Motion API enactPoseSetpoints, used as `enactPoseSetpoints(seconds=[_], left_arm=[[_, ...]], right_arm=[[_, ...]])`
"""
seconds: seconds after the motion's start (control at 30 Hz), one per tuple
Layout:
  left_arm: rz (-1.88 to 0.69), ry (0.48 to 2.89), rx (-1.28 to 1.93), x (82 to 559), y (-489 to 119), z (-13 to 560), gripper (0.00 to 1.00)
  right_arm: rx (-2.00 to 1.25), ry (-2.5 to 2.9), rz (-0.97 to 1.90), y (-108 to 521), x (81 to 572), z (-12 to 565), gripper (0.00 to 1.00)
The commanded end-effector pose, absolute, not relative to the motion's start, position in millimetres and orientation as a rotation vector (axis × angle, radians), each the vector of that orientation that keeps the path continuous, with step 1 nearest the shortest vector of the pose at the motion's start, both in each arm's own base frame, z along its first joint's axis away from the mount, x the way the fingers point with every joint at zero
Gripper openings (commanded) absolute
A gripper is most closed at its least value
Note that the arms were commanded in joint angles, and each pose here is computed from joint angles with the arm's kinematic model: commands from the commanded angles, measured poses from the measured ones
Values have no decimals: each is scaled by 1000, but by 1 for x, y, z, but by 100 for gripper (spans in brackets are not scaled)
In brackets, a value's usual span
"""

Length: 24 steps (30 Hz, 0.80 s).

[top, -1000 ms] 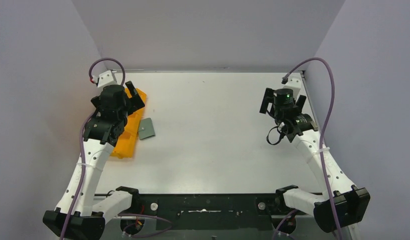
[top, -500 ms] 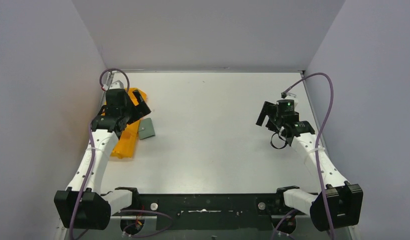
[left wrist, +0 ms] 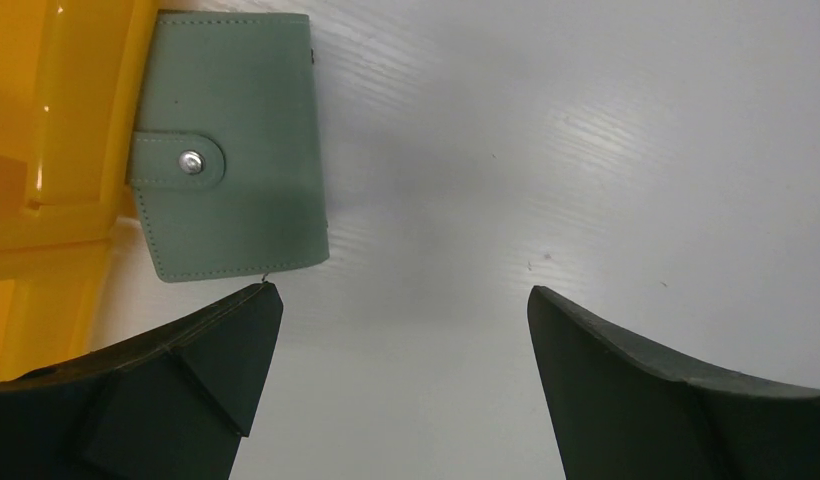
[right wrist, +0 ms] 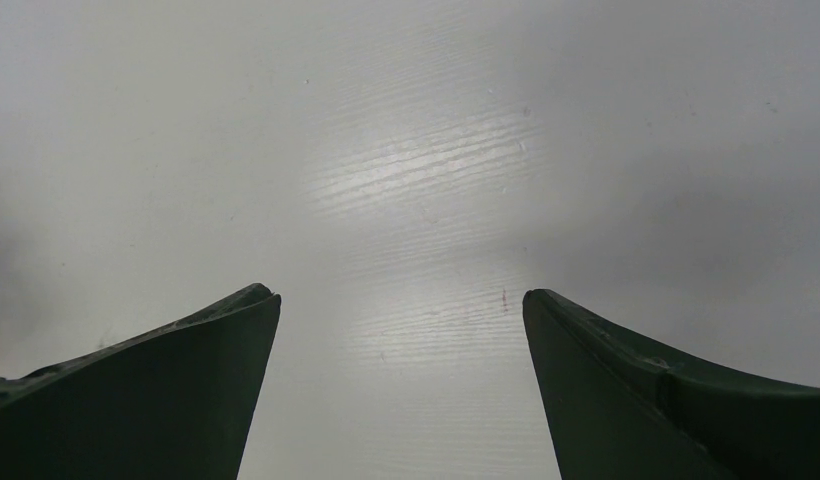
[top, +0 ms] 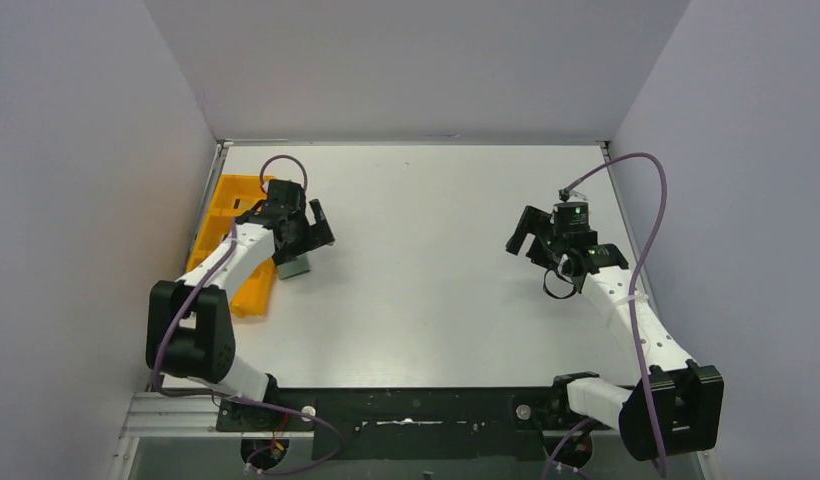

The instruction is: Take the credit cards out of the card holder

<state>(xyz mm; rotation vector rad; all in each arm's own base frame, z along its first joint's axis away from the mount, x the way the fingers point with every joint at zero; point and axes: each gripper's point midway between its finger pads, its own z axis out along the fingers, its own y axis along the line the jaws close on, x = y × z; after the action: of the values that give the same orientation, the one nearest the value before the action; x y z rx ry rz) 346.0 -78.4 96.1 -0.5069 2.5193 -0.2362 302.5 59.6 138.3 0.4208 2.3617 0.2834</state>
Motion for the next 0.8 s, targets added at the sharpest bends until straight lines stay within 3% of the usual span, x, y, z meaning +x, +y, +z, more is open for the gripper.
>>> enactPoseSetpoints(seconds=[0.0,0.4,0.77], left_arm=[[-92,2423,-510,390,-61,104,97],[26,2544,-505,401,-46,44,97],[-339,2684,-232,354,-136,17,88]], right_arm=[[429,2328,323,62,308,145,98],[449,2342,310,59,305,141,98],[469,2376,318,62,305,130,98]])
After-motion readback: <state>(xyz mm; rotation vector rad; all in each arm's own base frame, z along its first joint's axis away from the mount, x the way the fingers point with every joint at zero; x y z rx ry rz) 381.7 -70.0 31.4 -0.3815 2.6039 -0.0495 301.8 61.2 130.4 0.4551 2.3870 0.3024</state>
